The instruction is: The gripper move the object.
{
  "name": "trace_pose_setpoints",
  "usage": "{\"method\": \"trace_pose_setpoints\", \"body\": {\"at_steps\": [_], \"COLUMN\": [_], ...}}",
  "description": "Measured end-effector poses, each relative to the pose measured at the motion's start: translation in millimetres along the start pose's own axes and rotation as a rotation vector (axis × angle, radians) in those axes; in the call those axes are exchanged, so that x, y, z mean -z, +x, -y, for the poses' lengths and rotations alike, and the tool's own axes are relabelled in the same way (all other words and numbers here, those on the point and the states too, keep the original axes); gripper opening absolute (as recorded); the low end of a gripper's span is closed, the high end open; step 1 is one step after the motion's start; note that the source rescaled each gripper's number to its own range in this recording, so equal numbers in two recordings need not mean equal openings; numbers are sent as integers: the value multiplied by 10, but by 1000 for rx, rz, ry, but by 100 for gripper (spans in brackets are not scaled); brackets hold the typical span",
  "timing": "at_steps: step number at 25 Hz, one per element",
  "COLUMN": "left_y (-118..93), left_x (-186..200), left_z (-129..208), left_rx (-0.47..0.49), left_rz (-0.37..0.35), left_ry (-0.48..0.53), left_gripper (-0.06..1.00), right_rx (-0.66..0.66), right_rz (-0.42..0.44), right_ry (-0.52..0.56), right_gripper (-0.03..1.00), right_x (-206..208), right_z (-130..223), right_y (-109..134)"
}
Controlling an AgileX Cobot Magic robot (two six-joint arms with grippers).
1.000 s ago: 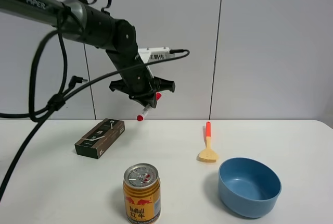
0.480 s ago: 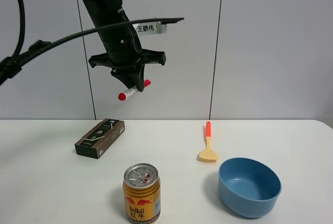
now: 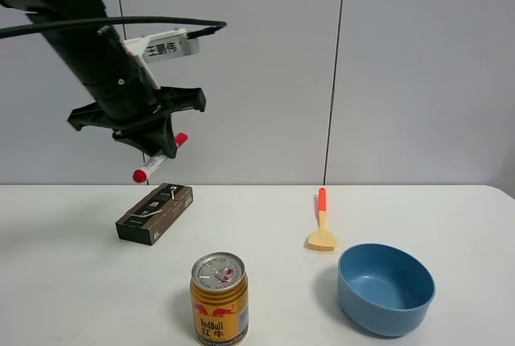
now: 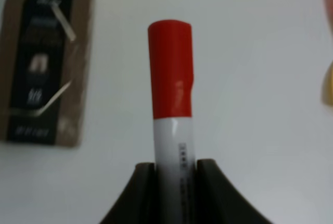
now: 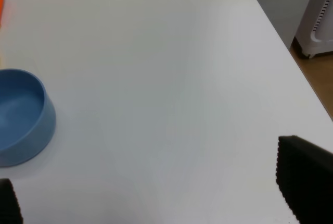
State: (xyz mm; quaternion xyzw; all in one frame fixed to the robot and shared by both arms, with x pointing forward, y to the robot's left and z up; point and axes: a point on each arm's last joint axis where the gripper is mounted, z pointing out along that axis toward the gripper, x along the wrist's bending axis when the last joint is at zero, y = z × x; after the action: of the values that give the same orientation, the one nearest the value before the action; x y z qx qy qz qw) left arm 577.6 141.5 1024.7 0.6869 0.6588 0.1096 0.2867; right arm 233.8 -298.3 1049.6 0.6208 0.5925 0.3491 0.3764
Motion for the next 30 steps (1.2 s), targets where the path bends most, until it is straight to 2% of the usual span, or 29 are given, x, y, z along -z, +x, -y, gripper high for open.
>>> {"method": "trace_pose_setpoints", "body": {"at_steps": [6,11,18,25,30], "left_y": [425,621,733,776,827], "left_x": [28,-117,-183,-229,-431], "left_z": [567,1017,1308,1418,1534], "left_rx": [105,134,158,165,166], "left_rz": [-20,-32,9,-9,-43], "left_ry": [-33,-16,-113,-77,-4], "left_gripper": [0,0,0,0,0], "right_rx": [0,0,0,0,0], "right_rz": [0,0,0,0,0], "right_ry": [0,0,0,0,0], "right_gripper": [100,100,100,100,100], "right_x": [0,0,0,0,0], "right_z": [0,0,0,0,0], "right_y": [0,0,0,0,0]}}
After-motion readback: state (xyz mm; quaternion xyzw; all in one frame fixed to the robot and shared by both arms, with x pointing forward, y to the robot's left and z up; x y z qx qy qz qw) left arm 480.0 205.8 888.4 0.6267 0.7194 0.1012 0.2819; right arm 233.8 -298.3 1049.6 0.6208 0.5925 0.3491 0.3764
